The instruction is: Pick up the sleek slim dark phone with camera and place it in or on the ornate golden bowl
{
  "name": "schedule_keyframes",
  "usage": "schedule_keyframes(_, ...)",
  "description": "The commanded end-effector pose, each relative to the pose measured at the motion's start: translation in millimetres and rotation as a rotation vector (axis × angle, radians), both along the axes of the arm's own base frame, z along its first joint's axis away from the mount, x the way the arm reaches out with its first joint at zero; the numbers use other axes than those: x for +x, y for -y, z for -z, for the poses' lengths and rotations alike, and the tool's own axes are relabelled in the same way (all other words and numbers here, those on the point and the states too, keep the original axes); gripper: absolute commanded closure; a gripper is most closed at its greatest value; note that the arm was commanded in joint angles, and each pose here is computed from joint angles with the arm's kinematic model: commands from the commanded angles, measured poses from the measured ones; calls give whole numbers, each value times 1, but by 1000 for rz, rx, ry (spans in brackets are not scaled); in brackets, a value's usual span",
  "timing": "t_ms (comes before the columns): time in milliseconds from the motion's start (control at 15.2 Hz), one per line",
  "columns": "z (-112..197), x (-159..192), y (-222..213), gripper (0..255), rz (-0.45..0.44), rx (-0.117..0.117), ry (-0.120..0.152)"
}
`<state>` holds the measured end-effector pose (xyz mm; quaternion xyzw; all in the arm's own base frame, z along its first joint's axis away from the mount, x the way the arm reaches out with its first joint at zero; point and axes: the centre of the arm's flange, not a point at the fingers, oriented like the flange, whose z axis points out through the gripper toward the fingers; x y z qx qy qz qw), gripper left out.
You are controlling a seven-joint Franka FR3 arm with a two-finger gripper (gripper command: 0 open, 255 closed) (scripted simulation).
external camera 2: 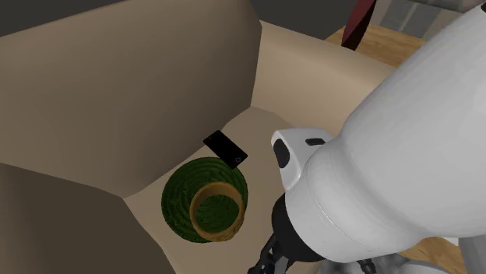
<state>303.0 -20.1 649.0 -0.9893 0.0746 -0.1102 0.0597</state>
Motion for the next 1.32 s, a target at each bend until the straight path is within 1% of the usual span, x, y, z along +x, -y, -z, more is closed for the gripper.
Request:
schedule_keyframes(0,0,0,0,0,0,0,0)
schedule_keyframes(264,11,13,67,0,5,122,32)
schedule_keyframes(594,35,28,149,0,12,274,73)
schedule_keyframes(924,71,45,226,0,18,427,114)
schedule_keyframes(1254,117,63,297,0,25,579,154)
